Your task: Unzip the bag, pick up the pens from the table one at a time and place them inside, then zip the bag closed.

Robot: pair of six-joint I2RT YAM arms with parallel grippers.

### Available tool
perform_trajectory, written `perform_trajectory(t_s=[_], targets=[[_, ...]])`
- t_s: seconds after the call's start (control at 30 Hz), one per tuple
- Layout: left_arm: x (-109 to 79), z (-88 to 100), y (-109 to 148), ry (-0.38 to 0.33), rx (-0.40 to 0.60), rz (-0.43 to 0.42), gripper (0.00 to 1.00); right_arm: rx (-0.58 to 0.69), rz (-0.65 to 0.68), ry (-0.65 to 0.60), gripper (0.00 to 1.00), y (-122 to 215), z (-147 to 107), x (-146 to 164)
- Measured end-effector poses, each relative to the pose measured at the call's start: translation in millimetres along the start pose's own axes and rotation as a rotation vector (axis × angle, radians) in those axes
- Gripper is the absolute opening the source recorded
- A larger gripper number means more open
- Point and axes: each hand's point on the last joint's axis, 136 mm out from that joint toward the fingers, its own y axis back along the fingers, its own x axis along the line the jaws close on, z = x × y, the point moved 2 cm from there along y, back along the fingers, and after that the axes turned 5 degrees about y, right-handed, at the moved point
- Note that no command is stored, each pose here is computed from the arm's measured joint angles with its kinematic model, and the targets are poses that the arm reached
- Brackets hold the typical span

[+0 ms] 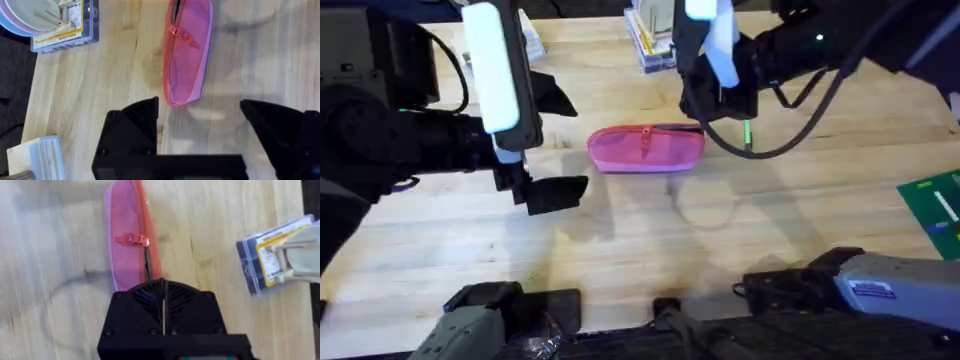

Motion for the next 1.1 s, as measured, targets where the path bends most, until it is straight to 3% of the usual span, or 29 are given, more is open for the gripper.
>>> perform_trajectory(t_s=[0.47,0.87,1.1], targets=[[0.0,0.0,0.0,0.000,0.000,0.000,0.993,0.035,0.154,-0.029,0.030,-50.0,-18.2,10.2],[0.0,0.0,0.0,0.000,0.000,0.000,0.994,0.047,0.190,-0.042,0.032,-66.7,-24.0,12.3],[0.0,0.0,0.0,0.000,0.000,0.000,0.994,0.001,0.216,-0.035,0.032,-73.1,-14.2,16.4]])
